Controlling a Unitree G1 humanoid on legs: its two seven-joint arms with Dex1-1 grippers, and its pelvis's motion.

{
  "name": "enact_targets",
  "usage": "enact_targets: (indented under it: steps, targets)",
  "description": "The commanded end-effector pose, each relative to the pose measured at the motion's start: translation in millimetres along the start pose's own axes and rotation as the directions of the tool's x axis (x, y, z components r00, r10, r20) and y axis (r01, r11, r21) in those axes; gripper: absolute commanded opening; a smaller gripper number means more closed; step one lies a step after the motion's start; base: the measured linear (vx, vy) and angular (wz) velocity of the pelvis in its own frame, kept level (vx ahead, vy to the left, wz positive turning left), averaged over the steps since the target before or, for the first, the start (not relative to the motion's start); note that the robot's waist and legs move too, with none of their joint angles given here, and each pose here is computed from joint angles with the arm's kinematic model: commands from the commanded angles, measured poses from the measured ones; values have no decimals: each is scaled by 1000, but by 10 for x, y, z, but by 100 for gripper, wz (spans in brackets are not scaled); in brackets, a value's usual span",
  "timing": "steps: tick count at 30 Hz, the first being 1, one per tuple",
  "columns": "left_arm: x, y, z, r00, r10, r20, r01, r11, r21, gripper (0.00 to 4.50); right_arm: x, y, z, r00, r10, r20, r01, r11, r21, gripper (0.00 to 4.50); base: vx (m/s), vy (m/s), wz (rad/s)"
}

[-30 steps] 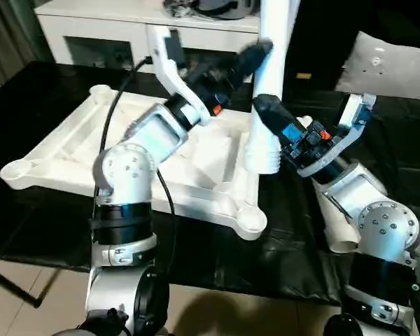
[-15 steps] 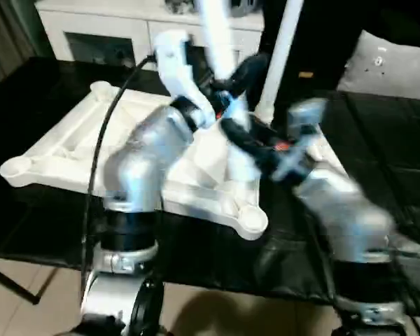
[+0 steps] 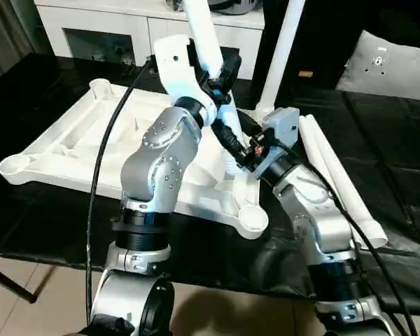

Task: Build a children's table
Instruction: Pick table leg

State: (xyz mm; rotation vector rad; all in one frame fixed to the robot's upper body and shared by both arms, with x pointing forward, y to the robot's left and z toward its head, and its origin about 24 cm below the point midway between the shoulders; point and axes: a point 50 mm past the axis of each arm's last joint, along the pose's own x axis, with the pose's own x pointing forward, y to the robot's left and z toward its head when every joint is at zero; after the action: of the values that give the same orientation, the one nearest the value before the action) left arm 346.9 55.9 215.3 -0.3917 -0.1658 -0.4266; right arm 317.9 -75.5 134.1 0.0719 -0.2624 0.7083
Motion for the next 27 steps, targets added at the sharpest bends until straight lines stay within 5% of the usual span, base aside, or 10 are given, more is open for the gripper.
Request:
enact_targets:
  steps: [1,19,20,27]
  targets:
    - [12,6,-45,999,46,-5,-46,999,-12,216,43,7,107,998,17,60,-14,999,-43,188,0,0,0]
    - [34,-8,-68,1000,24,-21,-24,999,-39,188,83,-37,77,998,-8,65,12,997,-70,188,0,0,0]
    - [40,26,-45,999,-13,-34,11,998,-60,188,62,-74,91,998,13,62,-15,999,28,244,0,0,0]
    - [28,197,69,986,-151,-70,141,981,-134,186,-118,-219,200,985,166,52,-174,937,302,310,0,0,0]
